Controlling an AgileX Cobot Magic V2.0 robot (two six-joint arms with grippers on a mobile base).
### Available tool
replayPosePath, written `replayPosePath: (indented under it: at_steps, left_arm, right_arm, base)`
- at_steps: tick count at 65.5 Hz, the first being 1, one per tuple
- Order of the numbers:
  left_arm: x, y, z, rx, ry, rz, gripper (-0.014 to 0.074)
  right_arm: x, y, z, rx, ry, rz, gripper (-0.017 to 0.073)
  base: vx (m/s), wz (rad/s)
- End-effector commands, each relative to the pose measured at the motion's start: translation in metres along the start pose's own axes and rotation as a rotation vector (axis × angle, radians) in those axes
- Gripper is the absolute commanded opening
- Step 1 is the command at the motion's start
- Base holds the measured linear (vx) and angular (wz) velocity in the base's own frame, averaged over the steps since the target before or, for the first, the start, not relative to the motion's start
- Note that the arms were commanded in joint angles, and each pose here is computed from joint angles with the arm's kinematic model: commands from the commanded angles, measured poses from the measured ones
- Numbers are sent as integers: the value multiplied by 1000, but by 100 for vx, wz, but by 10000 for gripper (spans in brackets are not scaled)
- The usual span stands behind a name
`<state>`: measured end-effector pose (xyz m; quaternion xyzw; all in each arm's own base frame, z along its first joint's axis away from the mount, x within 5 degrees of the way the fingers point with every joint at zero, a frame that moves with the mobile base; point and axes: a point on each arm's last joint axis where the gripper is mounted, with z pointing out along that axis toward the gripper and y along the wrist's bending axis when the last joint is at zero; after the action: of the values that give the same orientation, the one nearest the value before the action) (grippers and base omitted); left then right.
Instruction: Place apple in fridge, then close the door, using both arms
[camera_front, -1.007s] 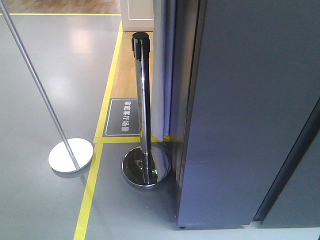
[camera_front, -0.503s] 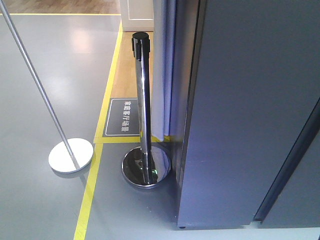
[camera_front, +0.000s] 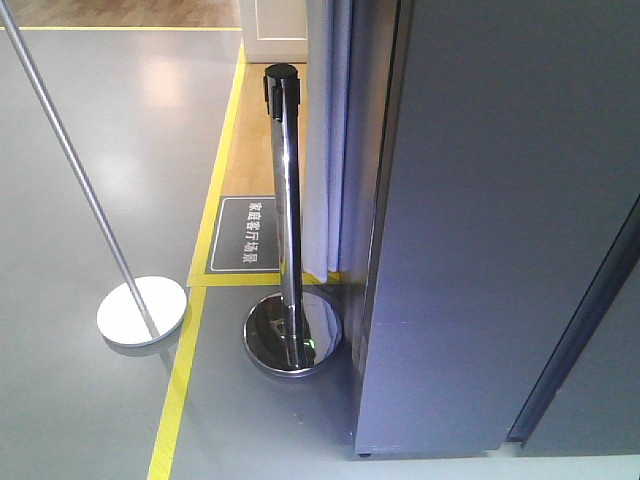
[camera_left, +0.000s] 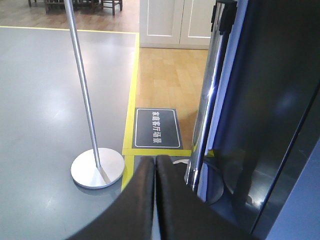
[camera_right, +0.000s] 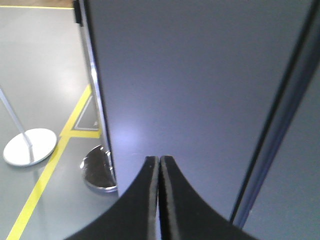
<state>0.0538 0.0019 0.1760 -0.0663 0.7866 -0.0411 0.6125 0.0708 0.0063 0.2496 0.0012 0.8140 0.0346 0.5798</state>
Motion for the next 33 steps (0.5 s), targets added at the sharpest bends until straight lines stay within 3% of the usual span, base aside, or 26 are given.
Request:
replayPosePath:
  at_steps: [1,20,25,33]
  left_arm:
    - [0,-1,1,18,-64,-9,-5]
    - [0,-1,1,18,-64,-9,-5]
    - [0,-1,1,18,-63,-9,-5]
    - [0,-1,1,18,-62,-9,-5]
  right_arm:
    - [2,-5,-2,55,-139,44,-8]
    - [62,-11,3,85,-145,147,-8]
    - [74,-9,8,48,-126,135,-8]
    - [76,-6,8,-23,-101,46,-8]
  base:
    - [0,0]
    - [0,0]
    - [0,0]
    - [0,0]
